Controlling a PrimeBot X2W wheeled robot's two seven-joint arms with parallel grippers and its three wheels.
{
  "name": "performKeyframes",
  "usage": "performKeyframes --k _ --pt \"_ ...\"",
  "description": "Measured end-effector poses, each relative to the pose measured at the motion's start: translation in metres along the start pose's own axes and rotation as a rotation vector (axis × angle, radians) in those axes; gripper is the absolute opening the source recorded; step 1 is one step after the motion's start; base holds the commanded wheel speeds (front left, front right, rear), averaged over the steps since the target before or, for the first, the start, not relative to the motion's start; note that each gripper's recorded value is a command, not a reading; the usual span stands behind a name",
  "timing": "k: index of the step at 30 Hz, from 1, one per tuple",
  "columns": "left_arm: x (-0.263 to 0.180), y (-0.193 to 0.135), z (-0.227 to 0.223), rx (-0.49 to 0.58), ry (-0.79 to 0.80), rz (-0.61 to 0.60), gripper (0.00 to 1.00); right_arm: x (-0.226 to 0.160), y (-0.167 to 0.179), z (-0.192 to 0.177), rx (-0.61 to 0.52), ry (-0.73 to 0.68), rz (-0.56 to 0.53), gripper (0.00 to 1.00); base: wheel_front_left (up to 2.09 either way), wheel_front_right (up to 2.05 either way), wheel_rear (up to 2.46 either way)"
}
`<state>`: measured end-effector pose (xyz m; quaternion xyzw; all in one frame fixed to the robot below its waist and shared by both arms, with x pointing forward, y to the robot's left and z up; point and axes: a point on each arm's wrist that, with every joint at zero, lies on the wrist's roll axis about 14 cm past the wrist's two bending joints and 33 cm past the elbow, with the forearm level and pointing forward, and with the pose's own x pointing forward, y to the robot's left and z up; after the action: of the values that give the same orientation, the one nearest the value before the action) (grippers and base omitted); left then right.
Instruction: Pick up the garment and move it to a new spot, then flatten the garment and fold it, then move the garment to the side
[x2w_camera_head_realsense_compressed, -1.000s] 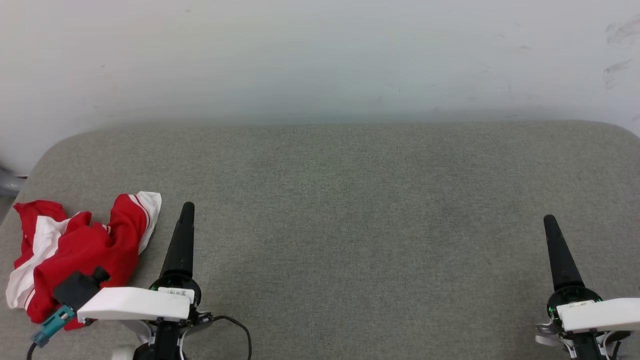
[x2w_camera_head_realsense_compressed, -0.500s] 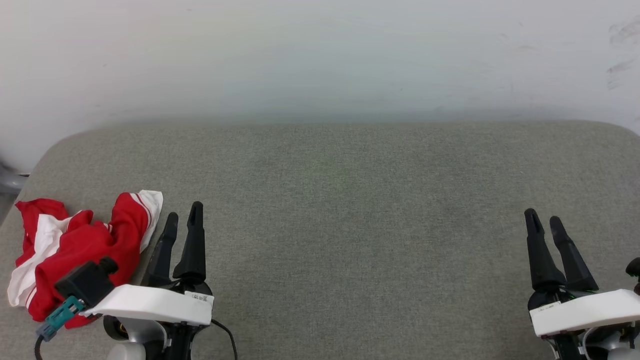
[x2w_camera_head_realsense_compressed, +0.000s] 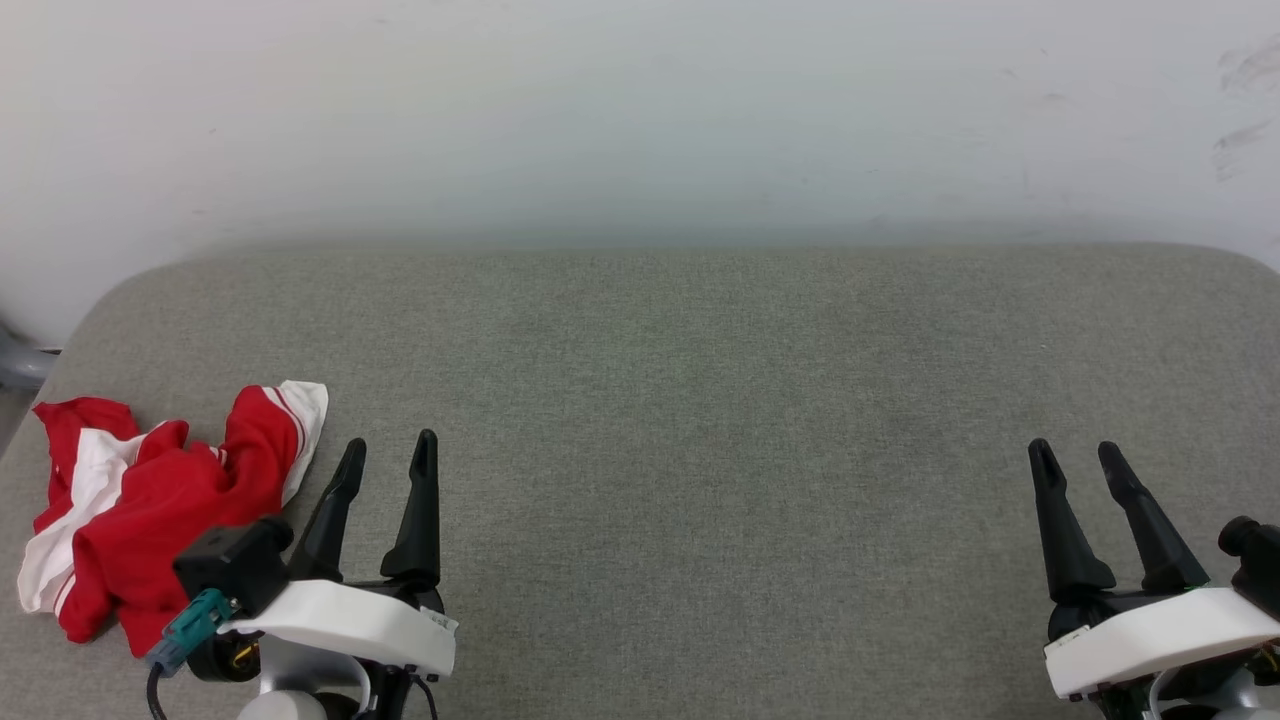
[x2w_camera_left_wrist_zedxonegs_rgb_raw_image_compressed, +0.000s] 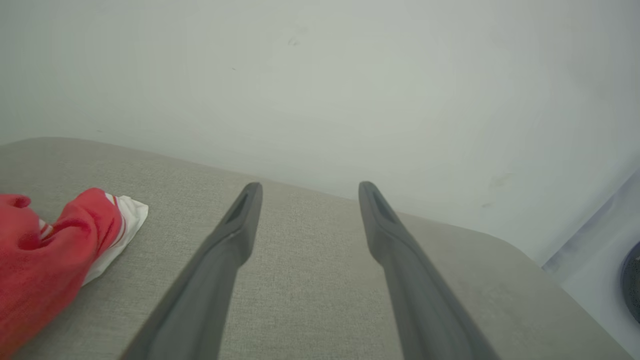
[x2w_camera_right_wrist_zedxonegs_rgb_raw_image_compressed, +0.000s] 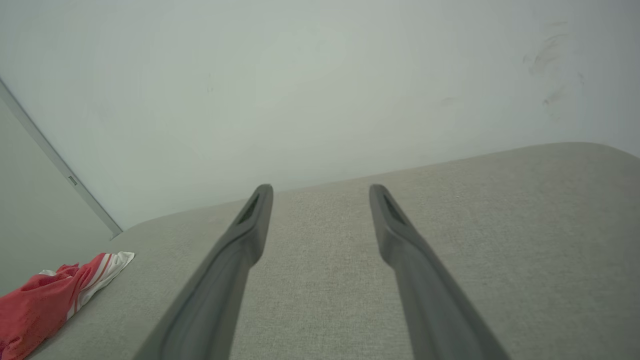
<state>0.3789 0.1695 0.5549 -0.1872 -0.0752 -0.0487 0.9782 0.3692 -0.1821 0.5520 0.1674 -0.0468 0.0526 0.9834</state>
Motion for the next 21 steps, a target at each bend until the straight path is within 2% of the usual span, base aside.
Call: performKeyframes --k 12,21 --pt "-0.004 0.0 -0.008 0.154 0.022 -0.014 1.0 -0.004 0.0 0.001 -0.164 0.031 0.001 1.0 0.0 0.0 0.0" --pt "-0.005 -0.003 -0.013 0.196 0.028 -0.033 1.0 -0.007 0.002 0.0 -0.244 0.056 -0.003 1.0 0.0 0.0 0.0"
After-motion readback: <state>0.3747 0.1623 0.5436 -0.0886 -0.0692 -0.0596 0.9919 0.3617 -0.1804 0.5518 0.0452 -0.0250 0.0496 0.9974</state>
